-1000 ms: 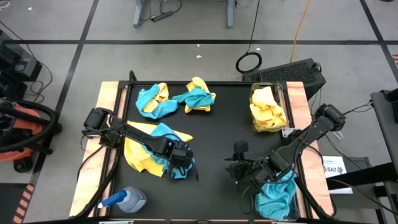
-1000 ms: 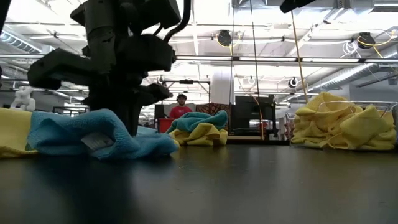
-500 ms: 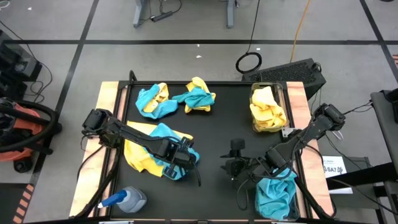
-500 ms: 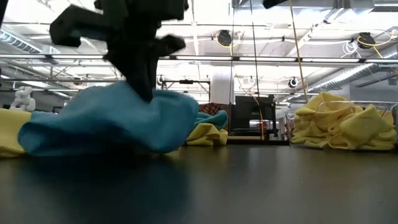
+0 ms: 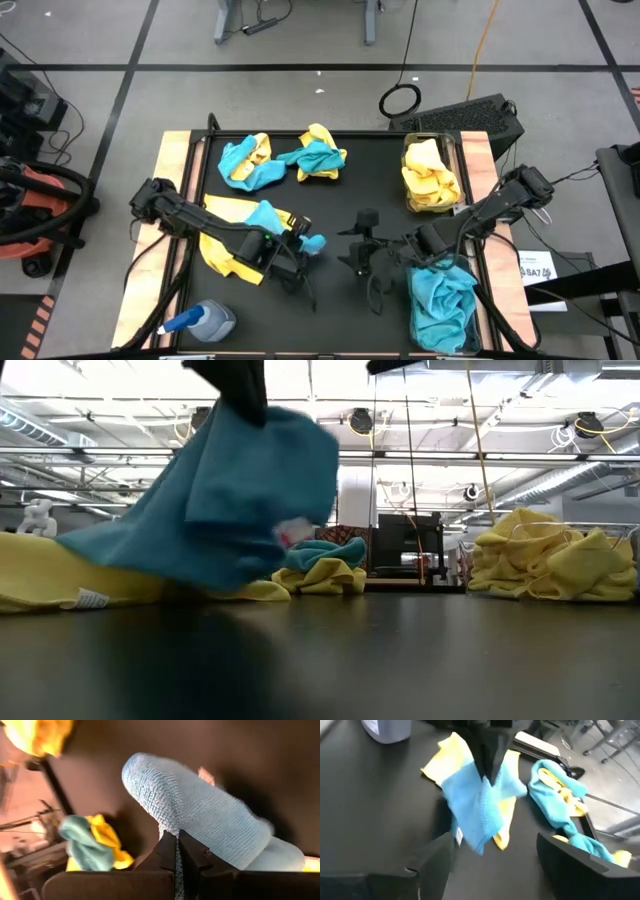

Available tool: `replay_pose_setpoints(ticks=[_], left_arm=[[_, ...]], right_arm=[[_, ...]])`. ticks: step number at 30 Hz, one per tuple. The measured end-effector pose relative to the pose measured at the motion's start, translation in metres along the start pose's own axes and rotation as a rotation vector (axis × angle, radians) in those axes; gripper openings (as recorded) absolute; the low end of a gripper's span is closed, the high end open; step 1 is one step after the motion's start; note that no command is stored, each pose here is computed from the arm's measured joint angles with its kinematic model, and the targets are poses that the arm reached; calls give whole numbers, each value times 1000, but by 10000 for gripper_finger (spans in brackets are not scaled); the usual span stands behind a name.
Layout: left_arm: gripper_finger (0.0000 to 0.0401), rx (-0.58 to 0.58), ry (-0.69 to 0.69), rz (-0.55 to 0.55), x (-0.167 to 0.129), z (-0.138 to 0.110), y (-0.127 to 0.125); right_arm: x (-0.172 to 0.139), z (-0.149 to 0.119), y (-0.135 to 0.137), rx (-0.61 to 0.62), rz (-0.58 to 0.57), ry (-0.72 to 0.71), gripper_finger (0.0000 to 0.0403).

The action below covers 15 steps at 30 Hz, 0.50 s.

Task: Sort microfiber towel by color & place in baskets
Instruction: Put the blue towel into the bottom transparent bin

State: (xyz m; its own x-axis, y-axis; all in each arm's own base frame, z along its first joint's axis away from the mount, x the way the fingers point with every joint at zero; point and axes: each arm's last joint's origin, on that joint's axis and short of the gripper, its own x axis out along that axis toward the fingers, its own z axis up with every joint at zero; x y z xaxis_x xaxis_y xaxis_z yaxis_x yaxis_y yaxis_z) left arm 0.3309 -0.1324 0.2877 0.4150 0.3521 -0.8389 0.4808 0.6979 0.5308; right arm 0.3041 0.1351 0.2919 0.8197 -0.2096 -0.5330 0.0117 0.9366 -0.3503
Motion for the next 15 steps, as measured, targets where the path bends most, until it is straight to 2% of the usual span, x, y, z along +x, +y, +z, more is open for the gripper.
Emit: replay_pose_setpoints(ticks=[5,11,15], left_arm=[[4,69,-22,109,-23,7,1],[3,172,-26,241,-43,12,1],[3,256,-26,306,-54,15,1]], right_arm=[[20,-7,-6,14,70,-125,276],[41,-25,-18,55,43,-243,266],[50,-36,-28,94,108,-316,261]])
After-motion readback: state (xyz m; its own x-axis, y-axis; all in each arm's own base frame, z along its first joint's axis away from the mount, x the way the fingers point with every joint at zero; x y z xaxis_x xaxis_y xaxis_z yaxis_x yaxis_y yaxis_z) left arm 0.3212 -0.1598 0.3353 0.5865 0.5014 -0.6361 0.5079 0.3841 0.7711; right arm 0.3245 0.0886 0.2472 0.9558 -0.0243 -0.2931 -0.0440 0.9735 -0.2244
